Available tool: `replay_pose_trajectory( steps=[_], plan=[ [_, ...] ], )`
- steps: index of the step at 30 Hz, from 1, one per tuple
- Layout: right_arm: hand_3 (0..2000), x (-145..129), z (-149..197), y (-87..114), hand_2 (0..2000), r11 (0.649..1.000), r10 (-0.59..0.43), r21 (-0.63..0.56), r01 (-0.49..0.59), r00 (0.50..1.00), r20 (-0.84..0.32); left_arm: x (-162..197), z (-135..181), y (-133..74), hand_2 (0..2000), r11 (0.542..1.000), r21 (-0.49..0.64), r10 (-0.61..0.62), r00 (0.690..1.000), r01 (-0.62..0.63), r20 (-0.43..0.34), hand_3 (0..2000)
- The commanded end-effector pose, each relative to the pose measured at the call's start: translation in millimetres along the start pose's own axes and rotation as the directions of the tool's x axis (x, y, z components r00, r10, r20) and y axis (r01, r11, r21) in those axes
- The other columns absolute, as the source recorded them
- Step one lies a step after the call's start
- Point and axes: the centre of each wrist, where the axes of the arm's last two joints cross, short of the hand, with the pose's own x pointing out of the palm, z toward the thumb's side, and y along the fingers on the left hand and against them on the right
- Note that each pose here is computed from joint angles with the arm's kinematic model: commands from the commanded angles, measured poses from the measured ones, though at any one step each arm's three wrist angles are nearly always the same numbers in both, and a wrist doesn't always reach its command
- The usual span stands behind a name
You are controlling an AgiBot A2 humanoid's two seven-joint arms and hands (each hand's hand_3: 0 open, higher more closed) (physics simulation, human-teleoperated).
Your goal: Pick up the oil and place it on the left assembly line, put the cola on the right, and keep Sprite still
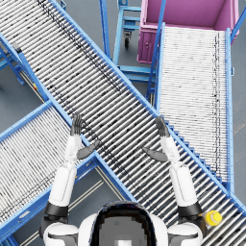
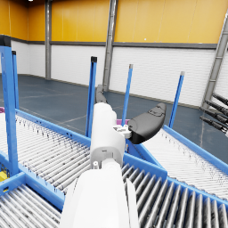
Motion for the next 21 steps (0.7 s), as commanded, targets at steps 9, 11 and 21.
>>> replay_pose_trajectory(
  steps=[9, 11, 21],
  plan=[
    [0, 0.0, 0.0, 0.0, 0, 1.000, 0.000, 0.000, 0.000, 1.000, 0.000, 0.0, 0.0, 0.0, 0, 1.000, 0.000, 0.000, 1.000, 0.000, 0.000, 0],
    [0, 0.0, 0.0, 0.0, 0, 1.000, 0.000, 0.000, 0.000, 1.000, 0.000, 0.0, 0.0, 0.0, 0, 1.000, 0.000, 0.000, 1.000, 0.000, 0.000, 0],
    [0, 0.0, 0.0, 0.0, 0, 1.000, 0.000, 0.000, 0.000, 1.000, 0.000, 0.0, 0.0, 0.0, 0, 1.000, 0.000, 0.000, 1.000, 0.000, 0.000, 0]
  ],
)
